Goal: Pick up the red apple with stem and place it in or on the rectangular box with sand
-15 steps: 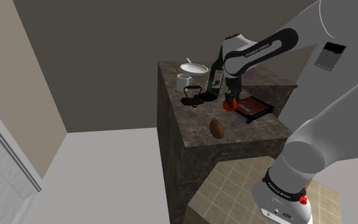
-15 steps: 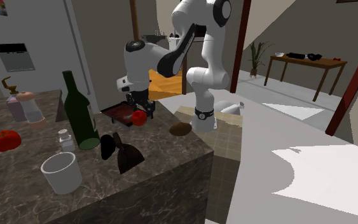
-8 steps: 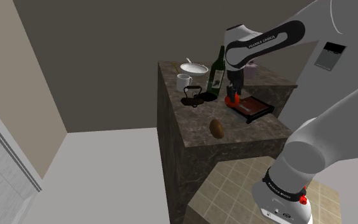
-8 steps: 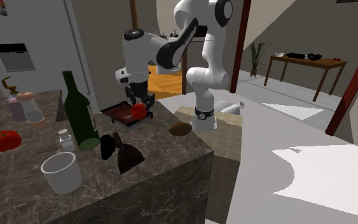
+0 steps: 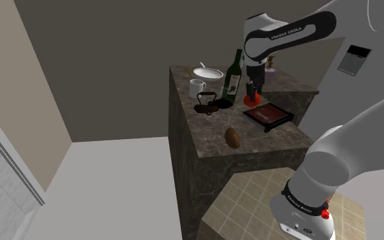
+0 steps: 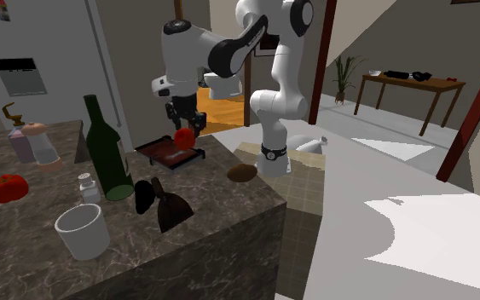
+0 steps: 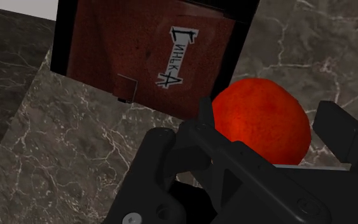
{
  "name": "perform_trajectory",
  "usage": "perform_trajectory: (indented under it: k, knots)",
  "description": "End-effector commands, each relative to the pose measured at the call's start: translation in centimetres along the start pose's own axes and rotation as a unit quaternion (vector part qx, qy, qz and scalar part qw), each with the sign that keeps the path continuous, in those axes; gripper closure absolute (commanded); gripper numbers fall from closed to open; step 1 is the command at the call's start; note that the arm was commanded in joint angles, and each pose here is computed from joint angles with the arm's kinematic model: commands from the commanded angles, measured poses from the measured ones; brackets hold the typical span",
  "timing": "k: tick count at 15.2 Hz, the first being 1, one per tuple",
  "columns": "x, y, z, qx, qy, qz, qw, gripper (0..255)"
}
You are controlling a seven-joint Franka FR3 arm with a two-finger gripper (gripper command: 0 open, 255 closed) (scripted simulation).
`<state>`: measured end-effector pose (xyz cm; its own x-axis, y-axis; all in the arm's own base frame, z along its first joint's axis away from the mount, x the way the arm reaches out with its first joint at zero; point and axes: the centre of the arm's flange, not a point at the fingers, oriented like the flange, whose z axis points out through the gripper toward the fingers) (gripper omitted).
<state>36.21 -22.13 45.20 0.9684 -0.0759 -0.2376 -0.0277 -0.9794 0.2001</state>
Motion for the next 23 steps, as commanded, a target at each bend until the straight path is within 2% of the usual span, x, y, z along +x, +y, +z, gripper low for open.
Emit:
perform_trajectory:
  k: [1, 14, 23]
  knots:
    - [-0.1, 0.0, -0.6, 0.000, 0.000, 0.000, 1.0000, 255]
    - [-7.7, 15.0, 2.5, 0.000, 0.000, 0.000, 1.0000, 255]
    - [-6.6, 14.1, 7.0, 0.000, 0.000, 0.000, 1.0000, 255]
